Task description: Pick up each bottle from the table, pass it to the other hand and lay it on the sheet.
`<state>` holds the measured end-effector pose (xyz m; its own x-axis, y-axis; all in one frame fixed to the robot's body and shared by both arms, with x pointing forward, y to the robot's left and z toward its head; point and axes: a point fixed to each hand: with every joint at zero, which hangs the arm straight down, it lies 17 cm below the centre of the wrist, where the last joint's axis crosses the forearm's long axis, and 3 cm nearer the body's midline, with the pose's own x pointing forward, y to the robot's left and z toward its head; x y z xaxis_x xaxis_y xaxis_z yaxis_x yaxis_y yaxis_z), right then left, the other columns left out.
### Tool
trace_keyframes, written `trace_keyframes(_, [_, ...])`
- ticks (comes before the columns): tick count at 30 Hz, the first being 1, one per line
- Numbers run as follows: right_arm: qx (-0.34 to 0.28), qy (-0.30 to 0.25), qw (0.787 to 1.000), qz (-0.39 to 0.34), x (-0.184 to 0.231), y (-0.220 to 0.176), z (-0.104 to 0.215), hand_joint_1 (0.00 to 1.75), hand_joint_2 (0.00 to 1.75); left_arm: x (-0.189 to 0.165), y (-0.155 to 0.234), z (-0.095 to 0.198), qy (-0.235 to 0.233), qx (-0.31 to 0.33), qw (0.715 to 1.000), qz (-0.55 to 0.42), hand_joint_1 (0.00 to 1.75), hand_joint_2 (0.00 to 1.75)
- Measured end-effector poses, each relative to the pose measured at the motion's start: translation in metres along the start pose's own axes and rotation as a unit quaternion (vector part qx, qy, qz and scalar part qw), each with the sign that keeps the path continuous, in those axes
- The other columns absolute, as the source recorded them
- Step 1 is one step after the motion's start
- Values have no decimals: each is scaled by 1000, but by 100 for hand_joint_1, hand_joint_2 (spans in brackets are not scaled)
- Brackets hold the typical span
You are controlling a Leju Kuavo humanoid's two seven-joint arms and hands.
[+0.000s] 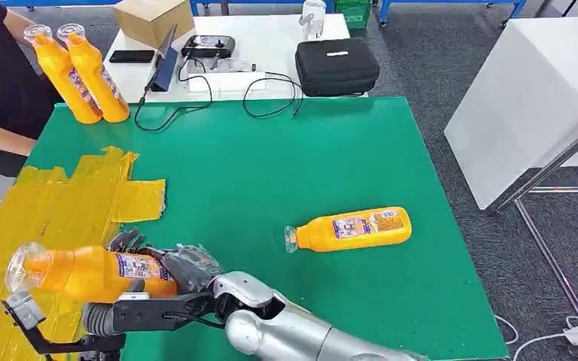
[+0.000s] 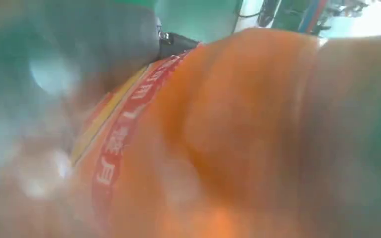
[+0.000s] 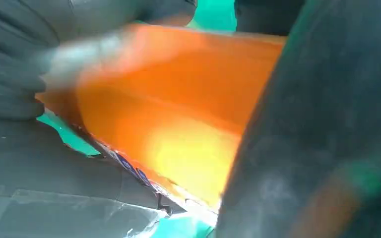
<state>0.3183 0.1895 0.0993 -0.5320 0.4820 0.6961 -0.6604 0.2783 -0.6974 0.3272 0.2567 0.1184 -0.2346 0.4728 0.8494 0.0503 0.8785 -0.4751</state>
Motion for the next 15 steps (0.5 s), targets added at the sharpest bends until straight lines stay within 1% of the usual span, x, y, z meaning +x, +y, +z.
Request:
trace_keyframes(3, [-1,-2,1000,5,1,-4,-1,175,175,3,-1,-3,-5,0,1000,-1,175,175])
trace_keyframes(15, [3,-2,1000,2,-1,4,1,175,175,2,1,3,-5,2,1000,0,175,175])
